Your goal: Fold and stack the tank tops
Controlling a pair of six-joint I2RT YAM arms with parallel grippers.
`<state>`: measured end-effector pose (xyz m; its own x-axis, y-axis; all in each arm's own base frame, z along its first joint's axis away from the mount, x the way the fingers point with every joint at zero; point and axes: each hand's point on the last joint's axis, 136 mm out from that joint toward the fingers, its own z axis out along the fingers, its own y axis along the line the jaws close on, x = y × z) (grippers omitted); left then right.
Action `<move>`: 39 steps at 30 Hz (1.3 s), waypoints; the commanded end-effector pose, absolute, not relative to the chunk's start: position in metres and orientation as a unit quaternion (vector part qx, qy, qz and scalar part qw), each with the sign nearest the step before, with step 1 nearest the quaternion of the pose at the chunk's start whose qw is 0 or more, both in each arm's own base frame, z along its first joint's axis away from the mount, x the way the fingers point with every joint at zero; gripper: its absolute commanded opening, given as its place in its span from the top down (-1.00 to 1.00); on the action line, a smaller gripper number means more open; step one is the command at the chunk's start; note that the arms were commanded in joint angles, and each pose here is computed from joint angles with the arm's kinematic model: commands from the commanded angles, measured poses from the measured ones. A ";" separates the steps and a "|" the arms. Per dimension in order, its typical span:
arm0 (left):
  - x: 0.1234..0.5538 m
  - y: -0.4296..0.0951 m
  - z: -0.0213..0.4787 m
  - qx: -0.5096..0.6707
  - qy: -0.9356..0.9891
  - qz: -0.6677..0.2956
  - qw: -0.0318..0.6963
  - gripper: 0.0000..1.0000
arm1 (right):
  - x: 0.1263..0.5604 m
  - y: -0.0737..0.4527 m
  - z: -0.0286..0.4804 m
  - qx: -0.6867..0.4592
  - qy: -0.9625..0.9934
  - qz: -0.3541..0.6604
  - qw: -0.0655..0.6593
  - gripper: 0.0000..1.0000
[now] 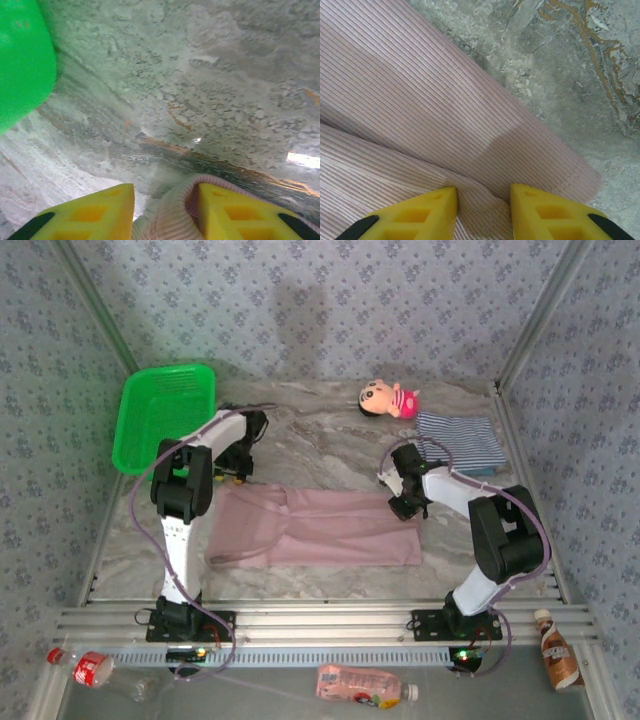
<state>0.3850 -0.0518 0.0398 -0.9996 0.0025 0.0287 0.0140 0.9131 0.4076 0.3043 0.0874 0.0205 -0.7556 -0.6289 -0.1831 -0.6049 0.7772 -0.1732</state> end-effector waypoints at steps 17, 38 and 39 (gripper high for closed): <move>0.330 -0.042 0.063 0.005 -0.980 -0.197 0.026 0.83 | 0.268 0.067 -0.004 -0.315 0.946 -0.068 0.027 0.30; 0.338 -0.040 0.062 -0.051 -0.971 -0.232 -0.007 1.00 | 0.265 0.061 -0.006 -0.305 0.949 -0.079 0.012 0.30; 0.346 -0.038 0.067 -0.057 -0.968 -0.245 -0.016 1.00 | 0.265 0.061 -0.005 -0.304 0.949 -0.080 0.012 0.30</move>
<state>0.3232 -0.0499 0.0521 -0.9976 0.0633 0.0283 0.0693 0.9186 0.3891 0.3022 0.0837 0.0179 -0.7896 -0.5915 -0.1633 -0.5675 0.8051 -0.1725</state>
